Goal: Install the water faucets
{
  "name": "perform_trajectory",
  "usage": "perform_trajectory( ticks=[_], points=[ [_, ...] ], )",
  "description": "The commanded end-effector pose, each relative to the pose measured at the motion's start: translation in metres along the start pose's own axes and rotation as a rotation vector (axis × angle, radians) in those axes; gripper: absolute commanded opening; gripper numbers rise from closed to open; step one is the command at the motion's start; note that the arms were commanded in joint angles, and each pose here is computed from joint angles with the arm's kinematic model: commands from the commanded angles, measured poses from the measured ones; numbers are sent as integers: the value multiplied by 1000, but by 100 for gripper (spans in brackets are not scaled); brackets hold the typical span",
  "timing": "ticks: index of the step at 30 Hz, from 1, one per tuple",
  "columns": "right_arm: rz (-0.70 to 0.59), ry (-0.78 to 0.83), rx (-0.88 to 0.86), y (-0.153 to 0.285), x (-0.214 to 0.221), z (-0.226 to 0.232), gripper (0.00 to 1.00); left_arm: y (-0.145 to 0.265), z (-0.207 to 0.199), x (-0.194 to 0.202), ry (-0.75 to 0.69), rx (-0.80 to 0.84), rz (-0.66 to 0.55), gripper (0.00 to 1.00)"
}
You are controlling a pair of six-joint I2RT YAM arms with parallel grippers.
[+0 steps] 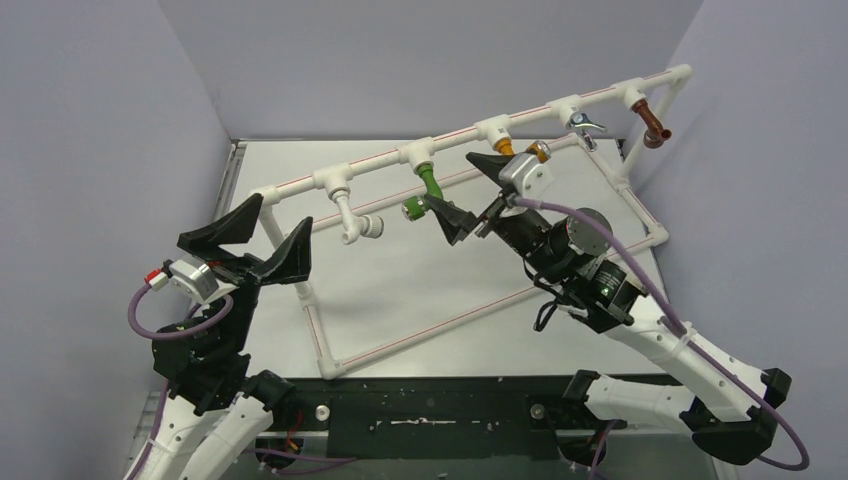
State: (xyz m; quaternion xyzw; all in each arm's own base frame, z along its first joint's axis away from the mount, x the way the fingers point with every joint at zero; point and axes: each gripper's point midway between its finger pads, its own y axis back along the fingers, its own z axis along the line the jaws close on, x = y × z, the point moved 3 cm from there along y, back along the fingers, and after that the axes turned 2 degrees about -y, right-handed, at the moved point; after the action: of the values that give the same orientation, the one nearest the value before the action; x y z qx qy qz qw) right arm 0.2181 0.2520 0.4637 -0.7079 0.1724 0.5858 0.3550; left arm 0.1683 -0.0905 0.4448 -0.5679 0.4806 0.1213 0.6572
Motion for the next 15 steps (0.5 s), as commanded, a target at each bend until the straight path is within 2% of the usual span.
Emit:
perform_trajectory(
  ticks=[1, 6, 15],
  points=[
    [39, 409, -190, 14, -9, 5, 88, -3, -2, -7, -4, 10, -24, 94],
    [116, 701, -348, 29, 13, 9, 88, -3, -2, -7, -3, 10, -23, 94],
    [246, 1036, -372, 31, 37, -9, 86, -3, -2, -7, -2, 11, -23, 94]
  ],
)
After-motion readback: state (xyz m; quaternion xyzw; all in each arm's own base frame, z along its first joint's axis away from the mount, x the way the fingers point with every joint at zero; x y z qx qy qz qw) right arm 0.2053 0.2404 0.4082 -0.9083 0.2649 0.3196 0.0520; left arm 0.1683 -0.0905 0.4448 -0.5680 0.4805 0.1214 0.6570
